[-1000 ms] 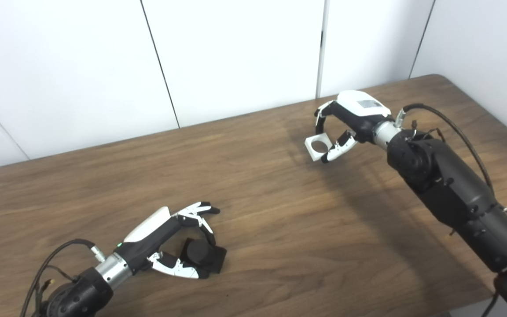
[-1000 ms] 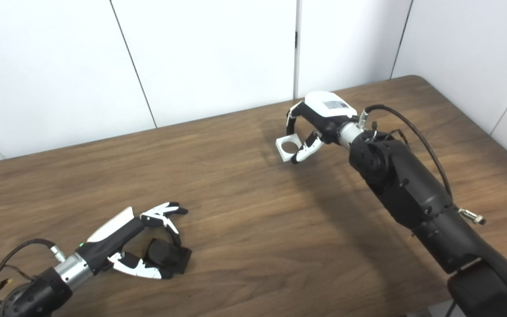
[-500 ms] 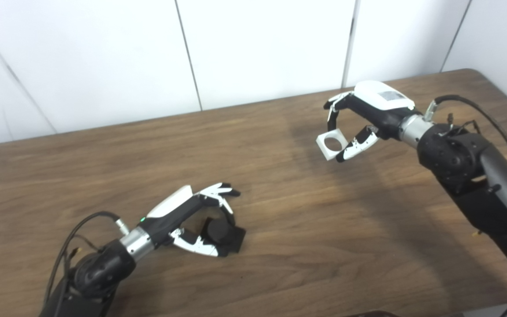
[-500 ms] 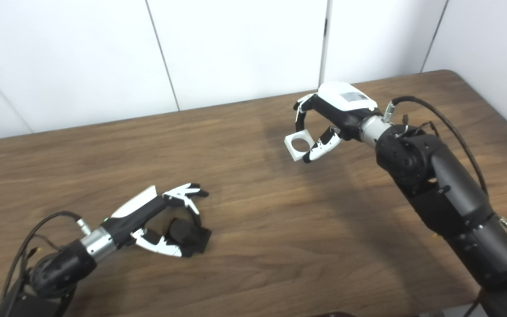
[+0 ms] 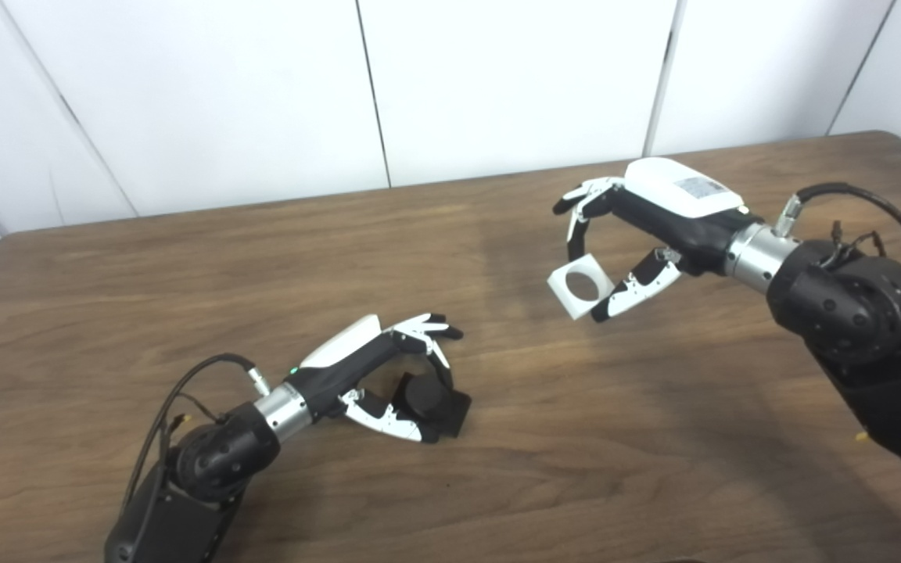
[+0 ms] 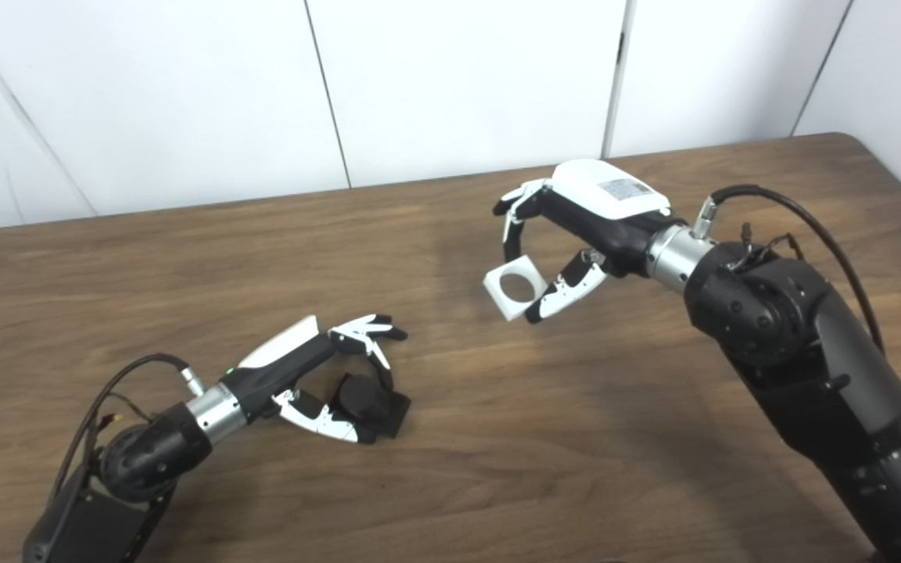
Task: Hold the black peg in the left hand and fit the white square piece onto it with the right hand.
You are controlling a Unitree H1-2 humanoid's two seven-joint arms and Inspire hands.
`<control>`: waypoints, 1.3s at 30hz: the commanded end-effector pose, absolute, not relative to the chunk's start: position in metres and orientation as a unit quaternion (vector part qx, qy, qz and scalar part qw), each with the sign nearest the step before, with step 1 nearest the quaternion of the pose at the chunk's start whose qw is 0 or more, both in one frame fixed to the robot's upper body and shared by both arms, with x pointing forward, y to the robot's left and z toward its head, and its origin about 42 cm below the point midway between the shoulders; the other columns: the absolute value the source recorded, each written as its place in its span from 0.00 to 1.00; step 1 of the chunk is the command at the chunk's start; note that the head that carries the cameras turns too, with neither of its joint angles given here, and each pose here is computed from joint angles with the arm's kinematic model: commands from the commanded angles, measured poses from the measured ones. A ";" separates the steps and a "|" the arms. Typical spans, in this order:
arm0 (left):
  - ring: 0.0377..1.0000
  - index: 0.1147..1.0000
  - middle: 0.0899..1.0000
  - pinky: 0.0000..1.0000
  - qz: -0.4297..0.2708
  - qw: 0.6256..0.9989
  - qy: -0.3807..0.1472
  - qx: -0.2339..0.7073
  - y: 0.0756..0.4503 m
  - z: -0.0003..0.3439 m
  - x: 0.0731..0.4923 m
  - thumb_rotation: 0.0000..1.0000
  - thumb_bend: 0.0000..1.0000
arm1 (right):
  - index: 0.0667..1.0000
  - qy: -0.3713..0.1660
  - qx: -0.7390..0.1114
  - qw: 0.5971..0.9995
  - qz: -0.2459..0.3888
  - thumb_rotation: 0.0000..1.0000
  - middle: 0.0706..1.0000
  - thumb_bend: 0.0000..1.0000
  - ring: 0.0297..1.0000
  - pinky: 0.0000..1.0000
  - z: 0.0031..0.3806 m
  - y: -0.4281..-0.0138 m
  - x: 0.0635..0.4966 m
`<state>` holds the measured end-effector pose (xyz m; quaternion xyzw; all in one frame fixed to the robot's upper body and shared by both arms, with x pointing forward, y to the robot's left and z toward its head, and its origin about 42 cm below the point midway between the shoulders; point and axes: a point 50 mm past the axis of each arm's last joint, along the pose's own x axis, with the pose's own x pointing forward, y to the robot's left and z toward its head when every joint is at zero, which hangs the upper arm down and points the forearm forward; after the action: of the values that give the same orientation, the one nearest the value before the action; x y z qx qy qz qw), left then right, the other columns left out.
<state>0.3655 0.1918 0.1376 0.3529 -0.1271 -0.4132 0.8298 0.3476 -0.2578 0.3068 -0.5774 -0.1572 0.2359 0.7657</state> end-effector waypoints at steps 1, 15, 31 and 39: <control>0.98 0.42 0.88 0.96 -0.430 0.818 -0.061 0.378 0.195 0.115 0.362 0.08 0.52 | 0.44 -0.204 -0.578 0.756 0.230 0.14 0.81 0.52 0.87 0.77 0.332 -0.250 0.345; 0.98 0.42 0.89 0.98 -0.431 0.817 -0.059 0.380 0.185 0.118 0.360 0.08 0.52 | 0.44 -0.225 -0.547 0.756 0.280 0.14 0.80 0.52 0.86 0.79 0.323 -0.207 0.332; 0.98 0.42 0.89 0.97 -0.434 0.817 -0.063 0.375 0.178 0.115 0.360 0.08 0.52 | 0.44 -0.219 -0.530 0.748 0.334 0.14 0.80 0.52 0.87 0.82 0.303 -0.157 0.329; 0.98 0.42 0.88 0.97 -0.433 0.815 -0.067 0.379 0.175 0.115 0.360 0.08 0.52 | 0.44 -0.209 -0.527 0.748 0.346 0.14 0.81 0.52 0.88 0.84 0.298 -0.147 0.328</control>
<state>0.3653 0.1742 0.1366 0.3584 -0.1235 -0.4109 0.8292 0.3237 -0.1512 0.2816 -0.5248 -0.1853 0.3601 0.7487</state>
